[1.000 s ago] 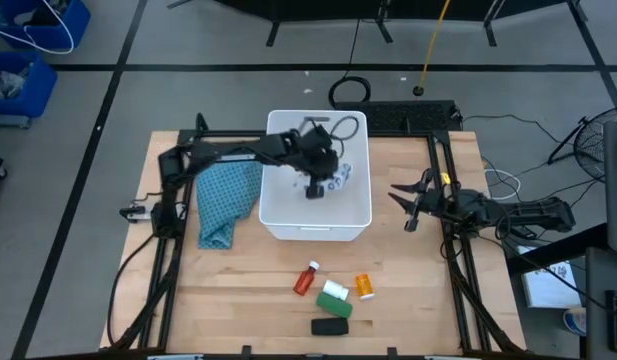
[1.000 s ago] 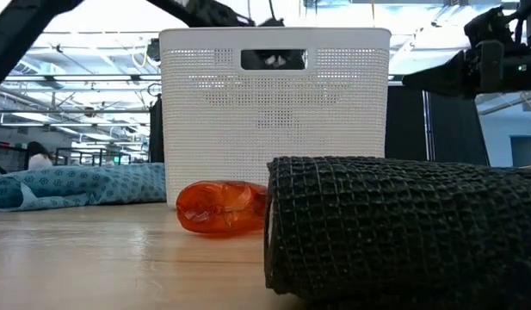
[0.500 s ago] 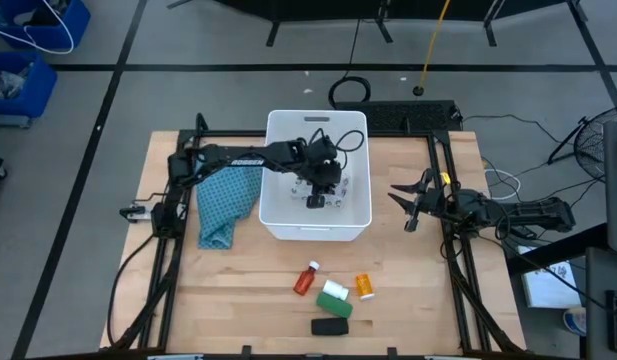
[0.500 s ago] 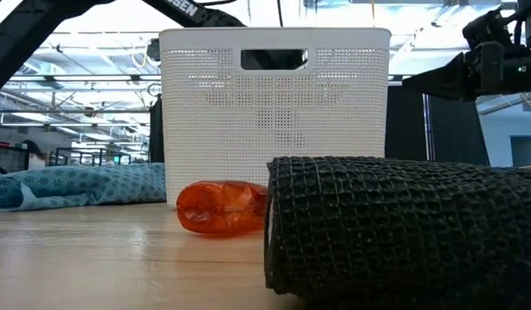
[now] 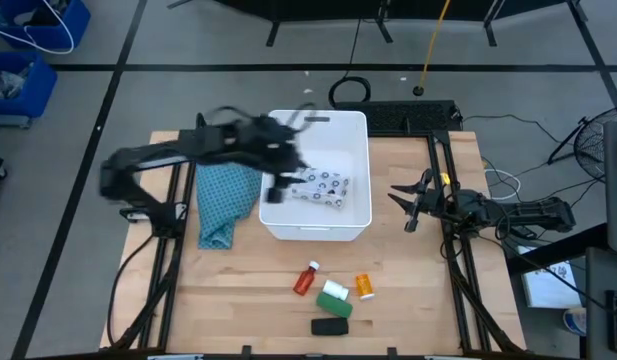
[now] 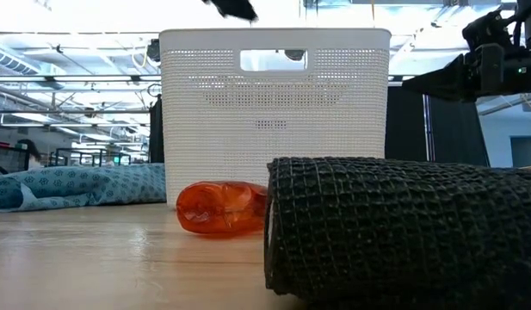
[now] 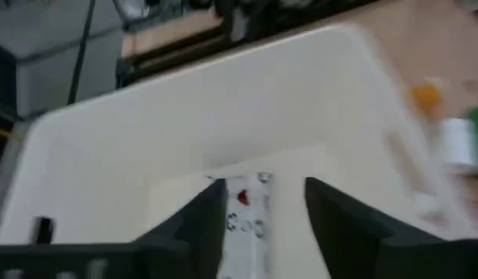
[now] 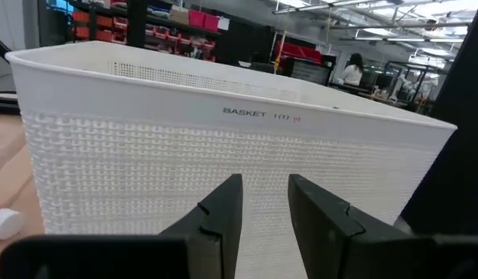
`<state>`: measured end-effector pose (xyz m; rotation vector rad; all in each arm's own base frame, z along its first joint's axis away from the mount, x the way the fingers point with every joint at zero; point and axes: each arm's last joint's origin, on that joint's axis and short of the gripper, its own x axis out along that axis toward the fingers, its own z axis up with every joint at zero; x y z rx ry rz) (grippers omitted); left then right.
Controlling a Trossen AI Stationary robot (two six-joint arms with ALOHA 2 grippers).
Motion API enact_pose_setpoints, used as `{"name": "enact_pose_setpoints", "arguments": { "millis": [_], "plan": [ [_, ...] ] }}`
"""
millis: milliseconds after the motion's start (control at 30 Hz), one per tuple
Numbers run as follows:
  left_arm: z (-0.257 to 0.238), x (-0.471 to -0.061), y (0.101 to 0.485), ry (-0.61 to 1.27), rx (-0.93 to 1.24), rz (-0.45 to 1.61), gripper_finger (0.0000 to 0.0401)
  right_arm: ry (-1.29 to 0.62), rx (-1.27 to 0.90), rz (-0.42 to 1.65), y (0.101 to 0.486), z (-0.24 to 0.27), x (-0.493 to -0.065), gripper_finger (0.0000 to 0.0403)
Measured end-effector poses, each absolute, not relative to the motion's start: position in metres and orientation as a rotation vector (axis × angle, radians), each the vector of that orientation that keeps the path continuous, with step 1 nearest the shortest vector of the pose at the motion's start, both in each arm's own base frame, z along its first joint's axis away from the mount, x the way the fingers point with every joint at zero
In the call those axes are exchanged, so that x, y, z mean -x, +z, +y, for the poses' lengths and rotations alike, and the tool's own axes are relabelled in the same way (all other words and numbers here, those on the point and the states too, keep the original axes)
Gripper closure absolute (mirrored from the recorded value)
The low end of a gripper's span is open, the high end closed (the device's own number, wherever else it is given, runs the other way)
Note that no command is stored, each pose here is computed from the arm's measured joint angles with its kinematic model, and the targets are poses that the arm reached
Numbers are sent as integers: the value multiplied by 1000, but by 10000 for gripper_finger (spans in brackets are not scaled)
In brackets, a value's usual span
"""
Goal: Pick & place medical supplies in basket/bin
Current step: Put the orange pill bottle in the white bin
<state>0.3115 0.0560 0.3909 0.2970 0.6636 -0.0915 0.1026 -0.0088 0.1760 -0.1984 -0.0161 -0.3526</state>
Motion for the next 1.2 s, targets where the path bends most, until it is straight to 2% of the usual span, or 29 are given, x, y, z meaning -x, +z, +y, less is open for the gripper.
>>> {"name": "enact_pose_setpoints", "arguments": {
  "millis": [133,200,367,467,633,767,1067,1200],
  "plan": [
    [36,-263,393,-118,-292,602,366,-352,240,-9,176,-9,-103,303],
    [29,-241,374,-163,-226,584,387,-352,241,-9,176,-9,-103,303],
    [17,-204,297,-196,-62,439,397,-352,236,-10,176,-9,-103,303],
    [14,-194,259,-135,-27,224,396,-353,236,-10,176,-9,-103,303],
    [10,-172,209,-55,-96,-62,398,-353,233,-23,177,-9,-103,303],
    [9,-154,175,-15,-154,-90,399,-355,230,-35,178,-9,-102,303],
    [11,-152,160,55,-178,6,398,-347,218,-46,179,-8,-102,303],
    [13,-153,160,107,-174,10,391,-241,228,-37,179,-6,-104,303]
  ]
}}
